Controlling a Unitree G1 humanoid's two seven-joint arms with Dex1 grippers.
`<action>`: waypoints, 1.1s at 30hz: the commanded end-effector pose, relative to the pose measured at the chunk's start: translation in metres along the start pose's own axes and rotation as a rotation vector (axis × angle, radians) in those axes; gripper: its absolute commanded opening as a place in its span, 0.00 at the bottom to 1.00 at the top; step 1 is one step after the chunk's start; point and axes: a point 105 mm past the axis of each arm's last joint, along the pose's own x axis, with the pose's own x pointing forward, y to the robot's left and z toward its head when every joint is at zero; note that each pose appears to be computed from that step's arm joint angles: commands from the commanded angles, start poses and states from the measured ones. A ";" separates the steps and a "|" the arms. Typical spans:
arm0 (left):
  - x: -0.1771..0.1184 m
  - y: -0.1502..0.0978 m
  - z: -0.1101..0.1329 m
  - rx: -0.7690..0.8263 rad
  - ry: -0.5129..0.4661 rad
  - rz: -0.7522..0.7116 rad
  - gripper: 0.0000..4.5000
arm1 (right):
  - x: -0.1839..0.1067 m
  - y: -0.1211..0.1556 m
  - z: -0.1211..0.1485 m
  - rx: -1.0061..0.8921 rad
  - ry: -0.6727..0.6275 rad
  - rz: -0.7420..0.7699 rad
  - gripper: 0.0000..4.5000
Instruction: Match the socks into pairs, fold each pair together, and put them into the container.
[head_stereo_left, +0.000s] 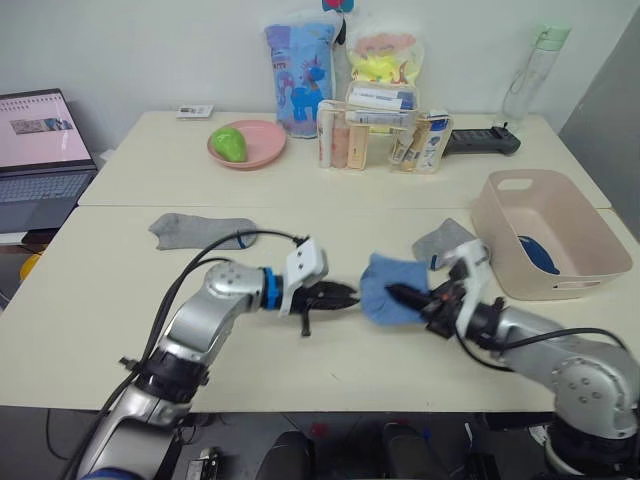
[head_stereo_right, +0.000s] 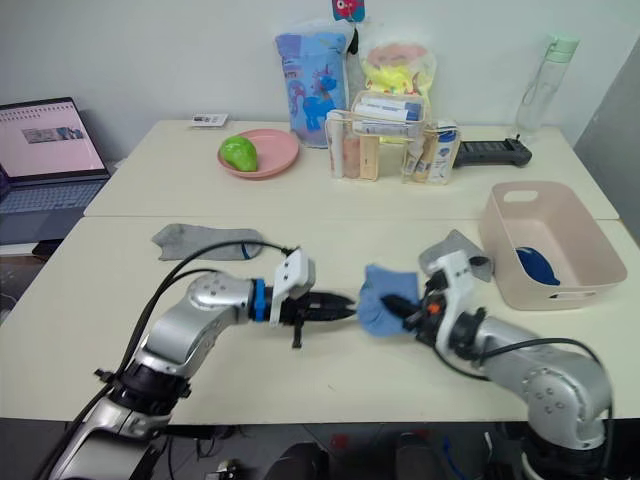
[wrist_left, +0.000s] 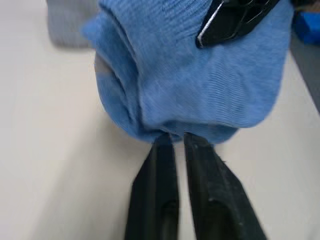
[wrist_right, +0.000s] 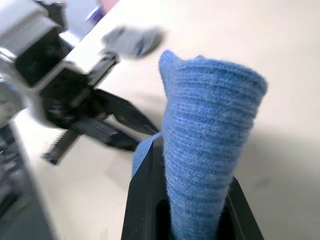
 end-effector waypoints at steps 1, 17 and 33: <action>0.010 0.005 0.056 0.058 -0.146 0.010 0.40 | -0.036 -0.036 0.068 -0.219 -0.182 -0.213 0.00; 0.038 0.002 0.106 0.149 -0.221 -0.094 1.00 | -0.089 -0.147 0.093 -1.619 0.520 -0.511 0.00; 0.062 -0.009 0.114 0.174 -0.258 -0.143 1.00 | -0.087 -0.182 0.071 -1.401 0.807 -0.366 0.26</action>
